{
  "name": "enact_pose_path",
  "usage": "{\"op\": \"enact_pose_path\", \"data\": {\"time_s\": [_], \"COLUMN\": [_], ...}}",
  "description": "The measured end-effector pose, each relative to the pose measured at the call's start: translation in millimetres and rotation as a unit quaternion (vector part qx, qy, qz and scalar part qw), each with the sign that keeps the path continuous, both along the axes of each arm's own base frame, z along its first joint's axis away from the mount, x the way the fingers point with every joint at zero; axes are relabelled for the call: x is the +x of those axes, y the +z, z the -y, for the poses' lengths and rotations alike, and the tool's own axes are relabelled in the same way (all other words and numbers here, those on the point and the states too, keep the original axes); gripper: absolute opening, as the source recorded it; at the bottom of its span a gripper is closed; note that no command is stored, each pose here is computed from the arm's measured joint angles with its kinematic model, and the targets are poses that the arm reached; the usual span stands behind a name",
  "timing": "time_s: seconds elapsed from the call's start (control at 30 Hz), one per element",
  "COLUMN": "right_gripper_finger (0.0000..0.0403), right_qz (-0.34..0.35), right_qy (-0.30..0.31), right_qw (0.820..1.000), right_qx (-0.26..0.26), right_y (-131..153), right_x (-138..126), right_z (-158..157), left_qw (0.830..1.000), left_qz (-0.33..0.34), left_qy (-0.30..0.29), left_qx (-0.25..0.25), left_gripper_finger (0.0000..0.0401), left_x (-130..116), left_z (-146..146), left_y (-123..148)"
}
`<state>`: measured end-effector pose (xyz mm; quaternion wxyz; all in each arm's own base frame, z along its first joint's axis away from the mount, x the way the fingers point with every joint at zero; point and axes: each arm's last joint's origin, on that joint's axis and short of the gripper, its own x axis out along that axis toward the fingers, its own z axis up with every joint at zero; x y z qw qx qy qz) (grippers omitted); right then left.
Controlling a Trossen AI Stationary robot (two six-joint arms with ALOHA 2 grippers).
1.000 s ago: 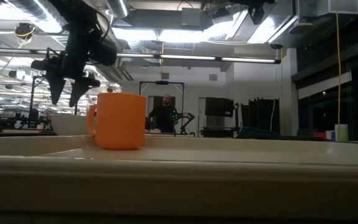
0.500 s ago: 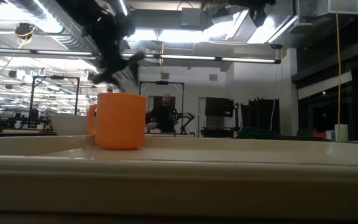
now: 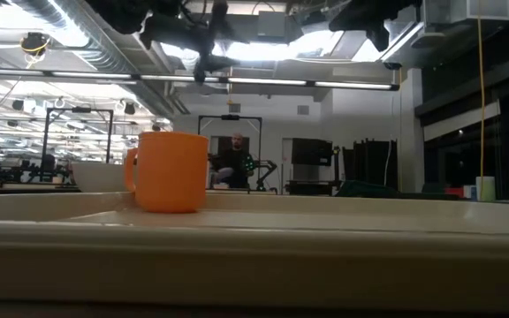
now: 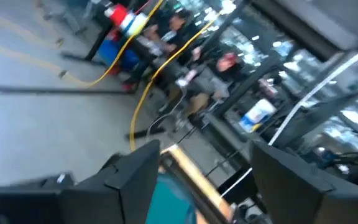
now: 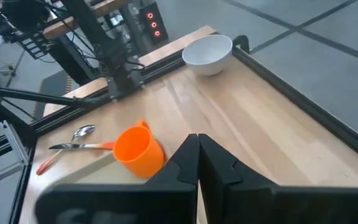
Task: Set up tray
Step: Put the green napkin on the serving tray to the right of the orange mug
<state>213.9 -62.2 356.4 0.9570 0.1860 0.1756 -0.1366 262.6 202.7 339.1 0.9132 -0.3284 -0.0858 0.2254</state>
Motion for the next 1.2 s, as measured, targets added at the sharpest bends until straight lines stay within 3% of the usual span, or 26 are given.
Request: {"op": "enact_pose_path", "data": {"time_s": [0.23,0.43,0.53,0.67,0.8,0.93,1.07,1.2], "right_gripper_finger": [0.0006,0.0006,0.0006,0.0006,0.0006,0.0006,0.0006,0.0006], "right_qz": [-0.002,-0.010,-0.011,-0.018,-0.028,-0.035,-0.035,-0.033], "right_qy": [0.000,-0.001,-0.005,-0.007,-0.011,-0.012,-0.011,-0.011], "right_qw": [1.000,1.000,1.000,1.000,0.999,0.999,0.999,0.999], "right_qx": [0.001,0.004,0.014,0.019,0.031,0.034,0.033,0.033], "right_y": [-0.4,-2.0,-3.1,-6.6,-11.6,-15.5,-15.7,-15.4], "right_x": [-0.2,-0.8,0.5,4.7,10.4,15.0,15.4,15.5], "right_z": [-0.1,-0.3,0.2,1.5,3.2,4.5,4.7,4.6], "left_qw": [0.995,0.965,0.953,0.974,0.981,0.966,0.946,0.926], "left_qz": [-0.005,-0.132,-0.199,-0.193,-0.148,-0.076,-0.019,-0.010], "left_qy": [-0.052,-0.099,-0.098,-0.098,-0.077,-0.078,-0.102,-0.098], "left_qx": [0.086,0.202,0.207,0.063,-0.097,-0.237,-0.308,-0.365], "left_gripper_finger": [0.0239,0.0239,0.0239,0.0239,0.0239,0.0239,0.0239,0.0239], "left_x": [8.9,22.0,32.6,48.9,68.8,84.9,96.4,104.8], "left_z": [13.1,33.0,39.8,29.5,17.0,6.9,3.1,4.3], "left_y": [6.2,-9.5,-27.2,-60.4,-98.6,-130.0,-147.3,-156.2]}}
